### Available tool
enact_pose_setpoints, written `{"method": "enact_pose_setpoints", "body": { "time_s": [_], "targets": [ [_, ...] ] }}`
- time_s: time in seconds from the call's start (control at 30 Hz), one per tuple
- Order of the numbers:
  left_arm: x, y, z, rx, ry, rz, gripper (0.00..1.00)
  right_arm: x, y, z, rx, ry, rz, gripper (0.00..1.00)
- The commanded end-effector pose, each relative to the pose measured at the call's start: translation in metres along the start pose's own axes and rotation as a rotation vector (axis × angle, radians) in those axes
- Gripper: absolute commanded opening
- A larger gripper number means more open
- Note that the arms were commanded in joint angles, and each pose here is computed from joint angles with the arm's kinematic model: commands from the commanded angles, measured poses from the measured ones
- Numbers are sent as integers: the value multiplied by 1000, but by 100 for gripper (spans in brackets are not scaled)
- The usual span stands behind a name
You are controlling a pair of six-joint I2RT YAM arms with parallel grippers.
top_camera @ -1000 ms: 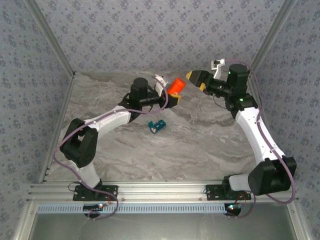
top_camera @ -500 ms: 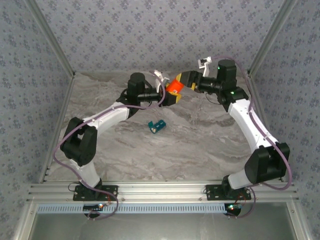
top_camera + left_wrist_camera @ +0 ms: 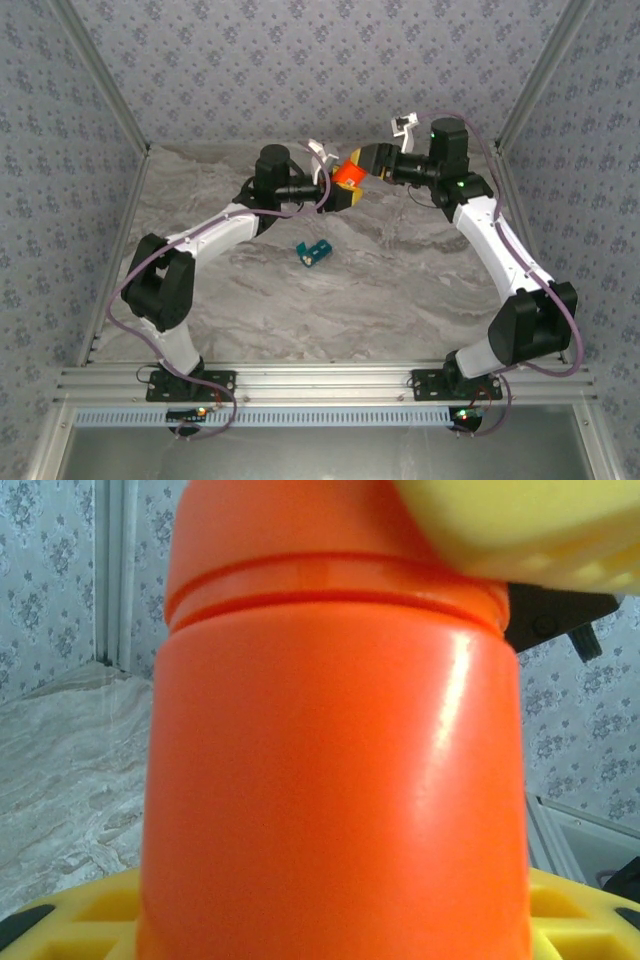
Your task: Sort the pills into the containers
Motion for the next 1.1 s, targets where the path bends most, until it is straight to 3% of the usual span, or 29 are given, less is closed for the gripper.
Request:
{"method": "enact_pose_setpoints", "body": {
  "time_s": [0.0, 0.2, 0.3, 0.43, 0.5, 0.6, 0.63, 1.07],
  "targets": [
    [-17, -1, -6, 23, -42, -36, 0, 3, -4, 14, -46, 27, 22, 48],
    [-17, -1, -2, 2, -44, -39, 0, 8, -9, 16, 3, 6, 0, 34],
    [-16, -1, 1, -21, -50, -33, 0, 17, -13, 24, 40, 21, -18, 32],
    [-15, 0, 3, -35, -48, -20, 12, 23, -15, 27, 72, 37, -13, 32],
    [-14, 1, 3, -49, -46, -15, 25, 21, -14, 22, 92, 62, -13, 32],
    [-11, 5, 4, -77, -48, -3, 59, 15, -11, 16, 118, 65, -31, 31],
    [-9, 6, 3, -82, -52, 2, 95, 13, -10, 14, 124, 65, -37, 31],
    [23, 48, -8, -249, -88, 33, 98, 5, 2, -40, 310, 83, -78, 30]
  ]
}}
Point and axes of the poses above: each hand's point on the last joint's axis, 136 mm out from that joint toward the fingers, its own y axis back along the fingers, its own z axis along the line the jaws close on, x = y × z, the point moved 2 cm from there along y, back along the fingers, and after that the axes turned 1 degree about y, right-handed, at the moved point
